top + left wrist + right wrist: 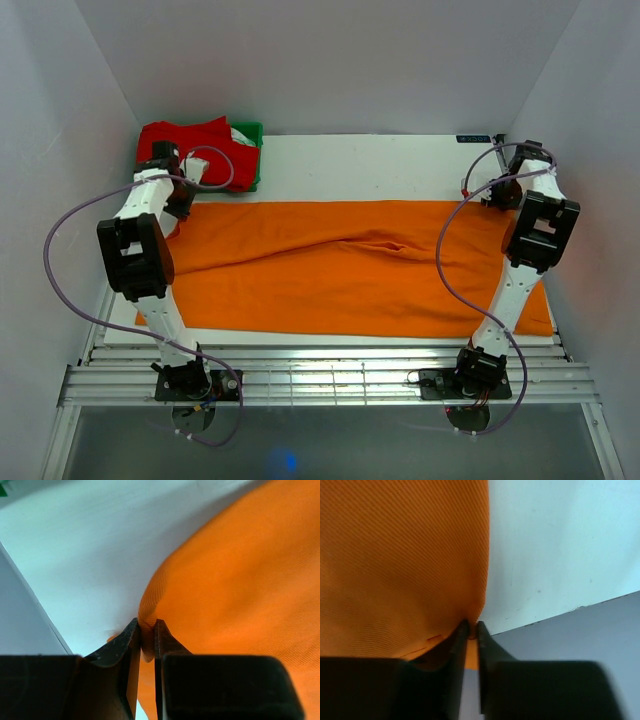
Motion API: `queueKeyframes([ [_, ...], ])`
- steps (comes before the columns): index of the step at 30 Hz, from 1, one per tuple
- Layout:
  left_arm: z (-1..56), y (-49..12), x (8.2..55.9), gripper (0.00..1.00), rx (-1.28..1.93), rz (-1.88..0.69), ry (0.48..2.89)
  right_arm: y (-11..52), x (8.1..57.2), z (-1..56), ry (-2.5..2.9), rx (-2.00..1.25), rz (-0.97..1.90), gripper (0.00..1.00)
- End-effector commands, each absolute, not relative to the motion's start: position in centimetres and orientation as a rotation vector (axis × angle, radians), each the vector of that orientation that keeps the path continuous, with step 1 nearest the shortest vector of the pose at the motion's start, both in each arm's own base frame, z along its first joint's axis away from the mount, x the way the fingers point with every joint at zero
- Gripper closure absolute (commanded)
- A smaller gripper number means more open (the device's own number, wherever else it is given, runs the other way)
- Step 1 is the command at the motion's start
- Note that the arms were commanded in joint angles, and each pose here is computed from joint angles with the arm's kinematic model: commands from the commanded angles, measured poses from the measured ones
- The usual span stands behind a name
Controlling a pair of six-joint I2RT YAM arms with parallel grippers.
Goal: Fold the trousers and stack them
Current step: Fold the trousers
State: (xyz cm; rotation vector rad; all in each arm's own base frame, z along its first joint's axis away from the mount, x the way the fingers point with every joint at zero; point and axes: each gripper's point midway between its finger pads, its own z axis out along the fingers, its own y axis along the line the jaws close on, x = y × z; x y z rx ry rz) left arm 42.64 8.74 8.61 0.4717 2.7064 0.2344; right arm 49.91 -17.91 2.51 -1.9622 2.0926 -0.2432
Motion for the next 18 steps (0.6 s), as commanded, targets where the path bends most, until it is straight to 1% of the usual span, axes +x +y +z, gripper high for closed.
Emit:
queueKeyframes([
  [1, 13.6, 9.5, 45.2, 1.0, 0.47, 0.191, 2.514, -17.0, 48.5, 2.4, 2.115, -1.996, -0.171, 0.92],
  [5, 17.1, 11.1, 46.6, 1.0, 0.497, 0.23, 2.39, -17.2, 50.6, 7.3, 2.085, -1.853, -0.291, 0.92],
  [7, 19.0, 11.9, 47.3, 1.0, 0.502, 0.226, 2.332, -17.0, 50.9, 10.3, 2.058, -1.768, -0.315, 0.92],
  [10, 20.9, 13.1, 48.1, 1.0, 0.544, 0.231, 2.251, -16.7, 50.9, 13.8, 2.02, -1.676, -0.364, 0.92],
  [11, 22.1, 13.5, 48.7, 1.0, 0.585, 0.259, 2.19, -16.7, 50.6, 14.1, 2.02, -1.658, -0.362, 0.92],
  [13, 23.2, 14.5, 48.8, 1.0, 0.613, 0.263, 2.121, -17.1, 50.5, 16.6, 1.997, -1.584, -0.412, 0.92],
  [14, 24.6, 14.5, 49.6, 1.0, 0.631, 0.27, 2.042, -17.2, 50.4, 17.2, 1.99, -1.563, -0.423, 0.92],
  [18, 28.3, 16.4, 50.5, 1.0, 0.648, 0.331, 1.9, -20.0, 48.8, 20.4, 1.978, -1.414, -0.486, 0.92],
])
